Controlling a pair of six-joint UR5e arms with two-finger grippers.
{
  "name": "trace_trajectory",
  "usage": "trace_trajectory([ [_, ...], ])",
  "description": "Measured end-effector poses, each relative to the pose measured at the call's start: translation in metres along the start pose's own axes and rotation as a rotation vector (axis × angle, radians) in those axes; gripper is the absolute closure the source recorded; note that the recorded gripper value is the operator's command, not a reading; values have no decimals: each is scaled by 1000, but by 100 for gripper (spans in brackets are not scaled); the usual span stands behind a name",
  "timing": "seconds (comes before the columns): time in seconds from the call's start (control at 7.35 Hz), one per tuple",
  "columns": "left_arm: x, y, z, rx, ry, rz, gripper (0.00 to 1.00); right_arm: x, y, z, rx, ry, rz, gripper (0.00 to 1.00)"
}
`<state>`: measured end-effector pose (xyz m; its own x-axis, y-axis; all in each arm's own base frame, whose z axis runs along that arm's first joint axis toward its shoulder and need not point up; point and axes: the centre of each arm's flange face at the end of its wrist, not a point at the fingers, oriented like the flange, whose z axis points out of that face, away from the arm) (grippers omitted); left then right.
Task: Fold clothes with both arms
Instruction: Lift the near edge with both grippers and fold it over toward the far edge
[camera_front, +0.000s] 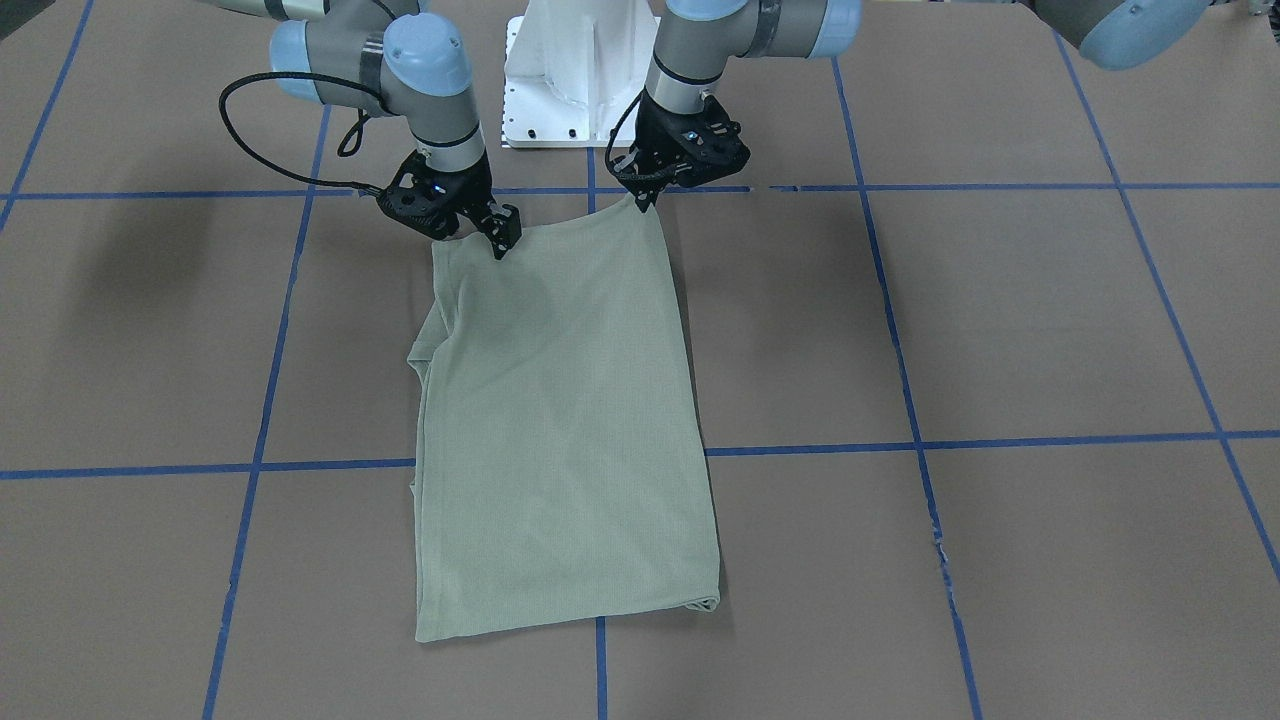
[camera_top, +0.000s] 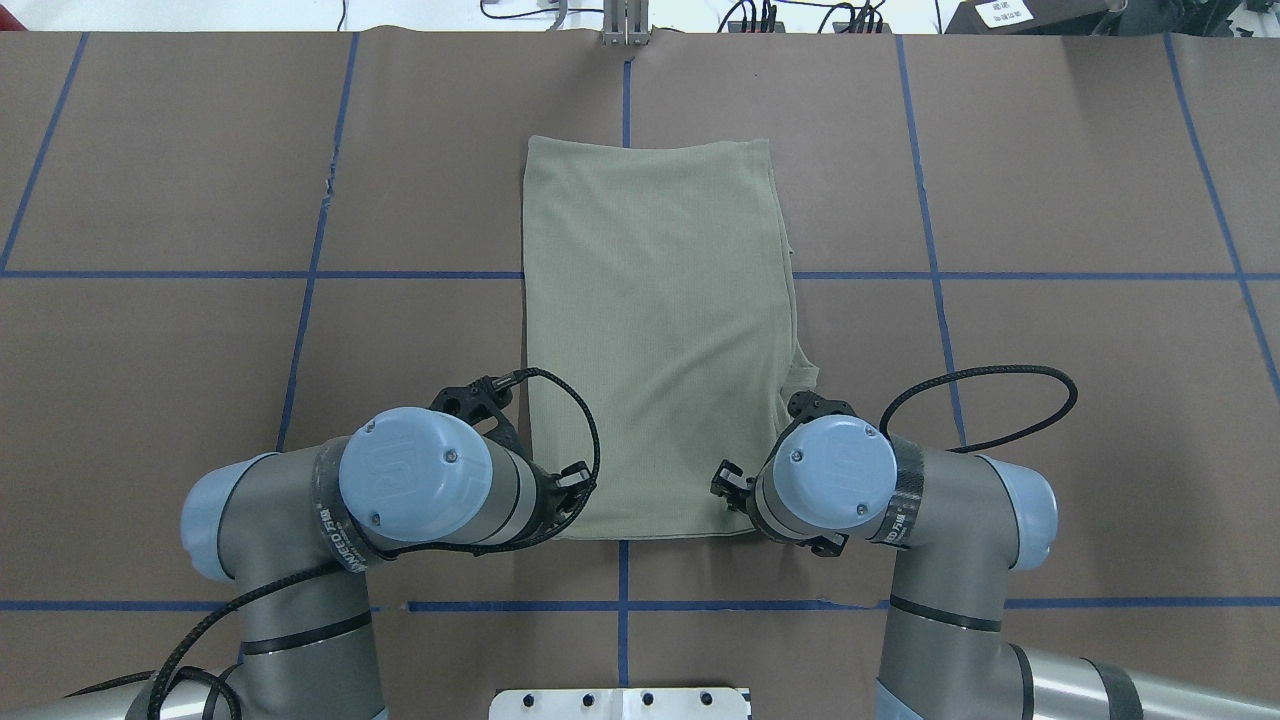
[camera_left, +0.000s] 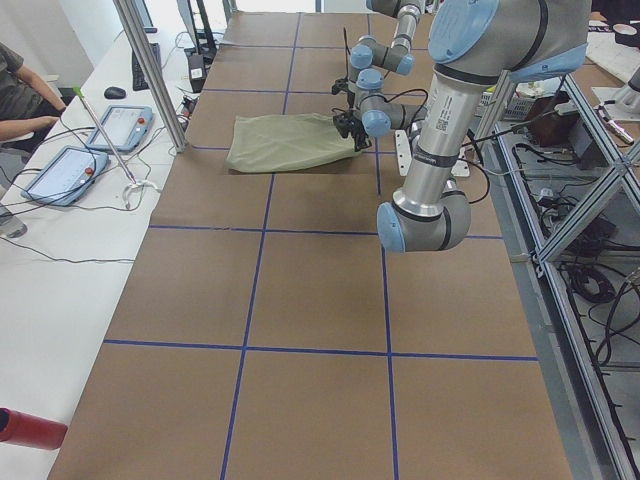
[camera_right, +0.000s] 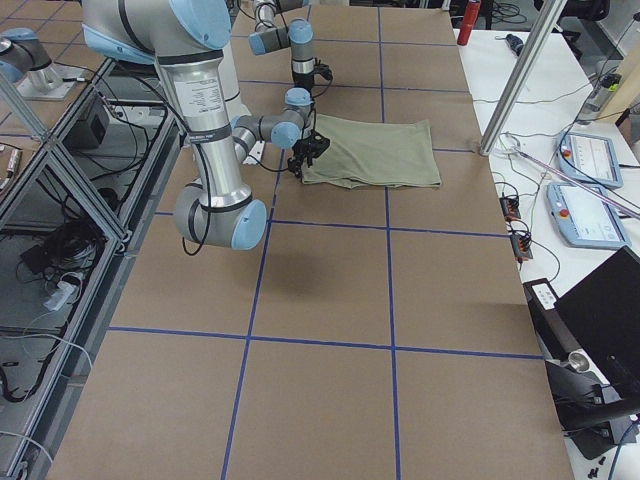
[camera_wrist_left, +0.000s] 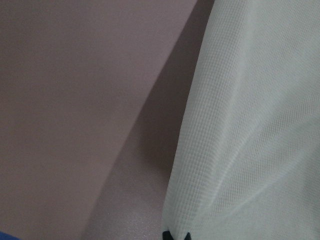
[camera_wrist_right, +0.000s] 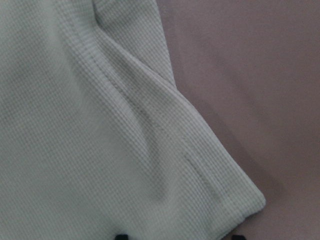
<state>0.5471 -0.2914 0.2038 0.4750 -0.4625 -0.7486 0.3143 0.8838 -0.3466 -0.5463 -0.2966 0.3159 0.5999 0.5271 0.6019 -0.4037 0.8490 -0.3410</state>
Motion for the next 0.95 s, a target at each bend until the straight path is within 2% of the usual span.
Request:
trace_trajectory([
  [0.54,0,0,-1,0,1,-6,100,-2,2,-5,-4,-9,7,100],
  [0.95,0,2,0,-2,1,-6,100,-8,3,-19,-3,-43,90,100],
])
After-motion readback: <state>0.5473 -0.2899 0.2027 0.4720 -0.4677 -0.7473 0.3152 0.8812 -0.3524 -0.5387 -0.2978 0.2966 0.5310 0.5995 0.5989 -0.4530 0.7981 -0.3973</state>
